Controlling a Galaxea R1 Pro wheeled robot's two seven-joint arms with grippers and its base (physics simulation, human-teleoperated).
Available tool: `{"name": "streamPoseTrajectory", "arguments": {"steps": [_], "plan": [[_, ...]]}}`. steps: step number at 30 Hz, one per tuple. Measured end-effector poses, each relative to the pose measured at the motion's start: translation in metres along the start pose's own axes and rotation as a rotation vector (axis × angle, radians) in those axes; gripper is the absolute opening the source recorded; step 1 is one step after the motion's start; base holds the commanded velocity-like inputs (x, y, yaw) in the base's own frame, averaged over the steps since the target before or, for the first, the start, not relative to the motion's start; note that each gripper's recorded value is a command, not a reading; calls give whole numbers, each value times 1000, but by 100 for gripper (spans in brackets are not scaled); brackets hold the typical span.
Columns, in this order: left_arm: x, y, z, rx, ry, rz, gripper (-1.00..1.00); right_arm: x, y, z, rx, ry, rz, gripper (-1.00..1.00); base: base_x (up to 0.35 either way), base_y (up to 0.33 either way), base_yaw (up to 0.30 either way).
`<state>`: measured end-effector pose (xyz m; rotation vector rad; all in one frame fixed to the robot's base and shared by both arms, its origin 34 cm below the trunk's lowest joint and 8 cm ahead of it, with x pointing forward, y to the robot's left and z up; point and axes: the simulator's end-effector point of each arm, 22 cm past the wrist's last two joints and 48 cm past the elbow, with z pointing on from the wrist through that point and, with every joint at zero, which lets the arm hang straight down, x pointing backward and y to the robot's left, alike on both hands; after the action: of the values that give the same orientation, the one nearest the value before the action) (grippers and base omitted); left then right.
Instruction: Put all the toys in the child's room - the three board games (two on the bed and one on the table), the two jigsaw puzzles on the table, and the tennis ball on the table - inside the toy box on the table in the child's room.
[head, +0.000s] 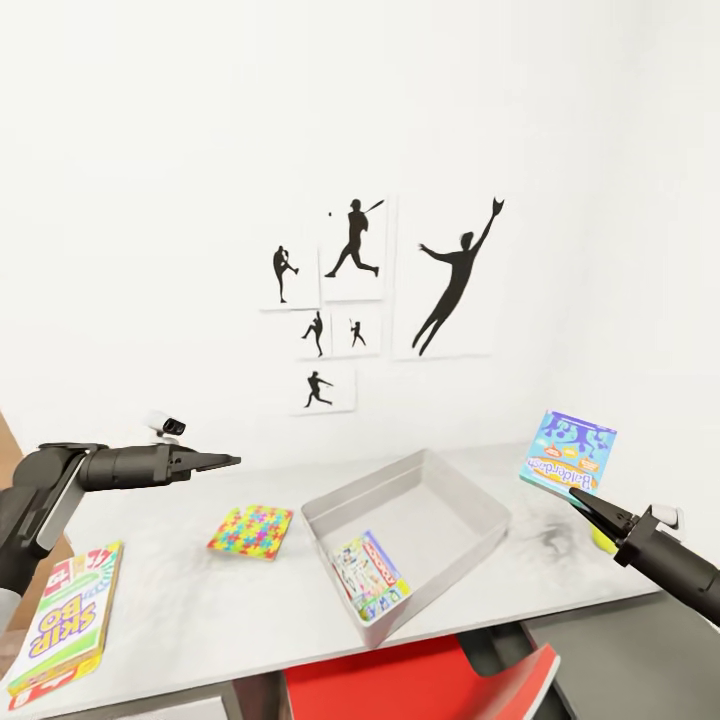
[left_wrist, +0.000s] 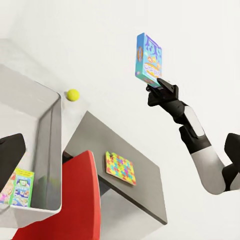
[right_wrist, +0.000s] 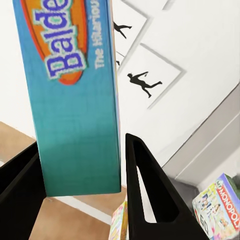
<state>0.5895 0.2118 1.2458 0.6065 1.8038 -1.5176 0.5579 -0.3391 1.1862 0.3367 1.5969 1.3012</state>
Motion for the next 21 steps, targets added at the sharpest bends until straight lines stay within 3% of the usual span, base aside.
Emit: {"name": "streamPoseTrajectory", "arguments": {"steps": [6,21], "plan": [[0,0,0,0,0,0,100,0,1,0,-2,0,1,-100,69,-15,122],[0,1,0,0,0,-1,100,1,0,1,1,2,0,-100,52,-6,6]]}}
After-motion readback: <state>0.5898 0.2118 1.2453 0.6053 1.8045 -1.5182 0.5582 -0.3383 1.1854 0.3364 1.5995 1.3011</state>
